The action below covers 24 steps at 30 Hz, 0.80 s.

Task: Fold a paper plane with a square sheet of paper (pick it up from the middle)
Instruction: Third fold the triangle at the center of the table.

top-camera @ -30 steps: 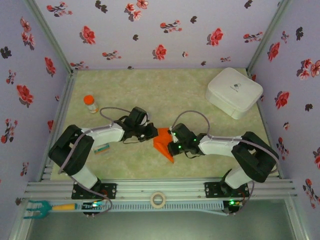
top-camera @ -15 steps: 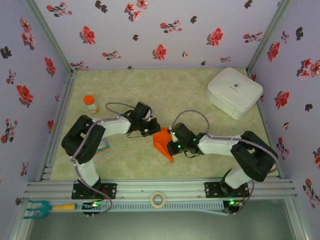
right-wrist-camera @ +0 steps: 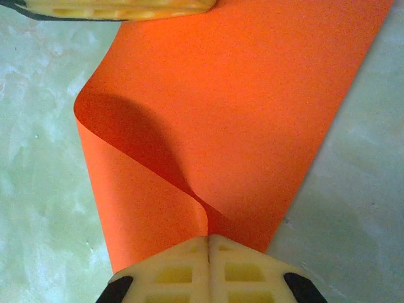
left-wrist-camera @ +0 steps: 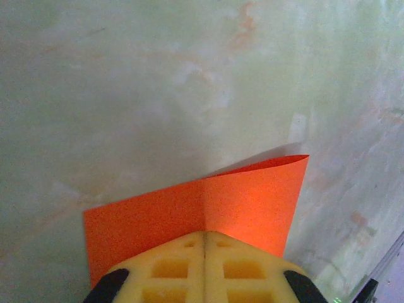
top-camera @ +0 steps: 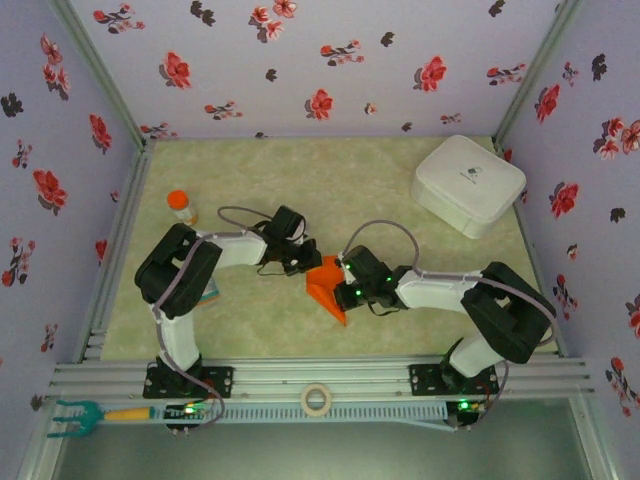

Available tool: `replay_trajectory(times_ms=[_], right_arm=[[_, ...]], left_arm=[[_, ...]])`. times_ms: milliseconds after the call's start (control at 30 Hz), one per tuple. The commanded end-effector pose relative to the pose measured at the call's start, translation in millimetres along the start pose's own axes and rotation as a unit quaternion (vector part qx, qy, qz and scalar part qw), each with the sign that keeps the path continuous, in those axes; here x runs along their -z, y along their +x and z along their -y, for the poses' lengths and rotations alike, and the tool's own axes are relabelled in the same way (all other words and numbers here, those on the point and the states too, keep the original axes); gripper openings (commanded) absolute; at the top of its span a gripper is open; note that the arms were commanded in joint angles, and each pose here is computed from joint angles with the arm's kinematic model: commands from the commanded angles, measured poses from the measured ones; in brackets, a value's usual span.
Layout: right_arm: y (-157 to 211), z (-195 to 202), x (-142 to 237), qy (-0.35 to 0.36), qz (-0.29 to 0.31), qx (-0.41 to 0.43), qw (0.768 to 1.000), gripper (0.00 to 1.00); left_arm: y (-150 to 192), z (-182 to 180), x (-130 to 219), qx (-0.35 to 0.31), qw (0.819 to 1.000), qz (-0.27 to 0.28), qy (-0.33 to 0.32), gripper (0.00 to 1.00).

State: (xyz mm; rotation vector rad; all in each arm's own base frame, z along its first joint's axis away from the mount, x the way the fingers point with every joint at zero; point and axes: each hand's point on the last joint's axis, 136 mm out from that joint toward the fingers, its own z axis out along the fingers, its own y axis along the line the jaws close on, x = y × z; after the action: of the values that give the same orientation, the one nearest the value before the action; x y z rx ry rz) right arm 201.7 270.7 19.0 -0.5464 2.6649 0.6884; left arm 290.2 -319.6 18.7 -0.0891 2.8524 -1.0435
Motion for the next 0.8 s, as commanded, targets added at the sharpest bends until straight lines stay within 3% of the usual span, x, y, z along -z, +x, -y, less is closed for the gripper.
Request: replay_trajectory(times_ms=[0, 767], right_arm=[[-8, -4, 3, -0.011, 0.012, -0.007, 1.000, 0.03], [-6, -2, 3, -0.006, 0.007, -0.001, 1.000, 0.03]], left_arm=[[0, -5, -6, -0.003, 1.000, -0.011, -0.003, 0.04], [-4, 5, 2, -0.017, 1.000, -0.006, 0.001, 0.04]])
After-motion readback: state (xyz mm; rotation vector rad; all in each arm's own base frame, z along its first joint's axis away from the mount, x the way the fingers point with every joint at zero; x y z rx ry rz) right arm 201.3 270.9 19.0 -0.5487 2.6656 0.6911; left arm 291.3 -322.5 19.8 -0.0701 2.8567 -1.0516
